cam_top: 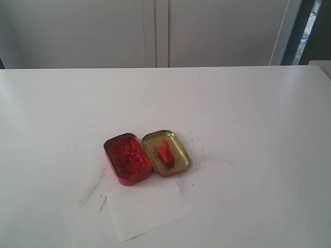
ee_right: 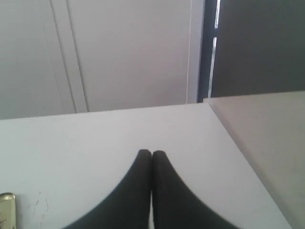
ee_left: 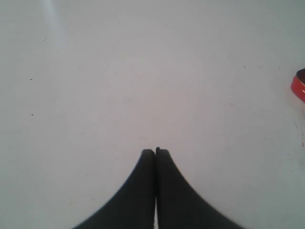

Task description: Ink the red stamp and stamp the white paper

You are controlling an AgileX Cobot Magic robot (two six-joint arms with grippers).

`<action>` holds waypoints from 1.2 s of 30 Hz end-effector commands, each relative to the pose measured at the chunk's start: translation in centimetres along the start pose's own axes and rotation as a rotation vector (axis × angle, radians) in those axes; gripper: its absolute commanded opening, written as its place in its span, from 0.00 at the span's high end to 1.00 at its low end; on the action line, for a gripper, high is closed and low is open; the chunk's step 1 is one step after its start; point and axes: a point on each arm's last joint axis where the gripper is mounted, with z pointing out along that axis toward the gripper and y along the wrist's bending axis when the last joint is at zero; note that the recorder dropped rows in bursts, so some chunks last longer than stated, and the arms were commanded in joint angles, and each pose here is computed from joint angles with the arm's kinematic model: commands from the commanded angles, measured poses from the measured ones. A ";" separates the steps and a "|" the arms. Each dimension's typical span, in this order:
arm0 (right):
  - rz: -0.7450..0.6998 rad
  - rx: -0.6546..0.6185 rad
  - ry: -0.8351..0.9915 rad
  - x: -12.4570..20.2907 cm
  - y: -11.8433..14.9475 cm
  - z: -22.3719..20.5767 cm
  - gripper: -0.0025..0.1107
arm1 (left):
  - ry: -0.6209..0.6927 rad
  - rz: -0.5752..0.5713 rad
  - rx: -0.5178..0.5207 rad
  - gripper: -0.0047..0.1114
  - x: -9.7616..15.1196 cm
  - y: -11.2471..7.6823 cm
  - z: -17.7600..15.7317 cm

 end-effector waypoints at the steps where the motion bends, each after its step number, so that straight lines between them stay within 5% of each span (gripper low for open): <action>1: 0.011 0.012 0.113 -1.6 0.2 1.0 0.98 | 0.005 -0.007 0.005 0.96 0.2 0.0 0.0; 22: 0.016 0.021 0.228 -2.1 0.4 2.5 0.98 | 0.005 -0.007 0.005 0.96 0.2 0.0 0.0; 36: 0.017 0.039 0.440 -2.5 0.8 7.2 0.98 | 0.005 -0.007 0.005 0.96 0.2 0.0 0.0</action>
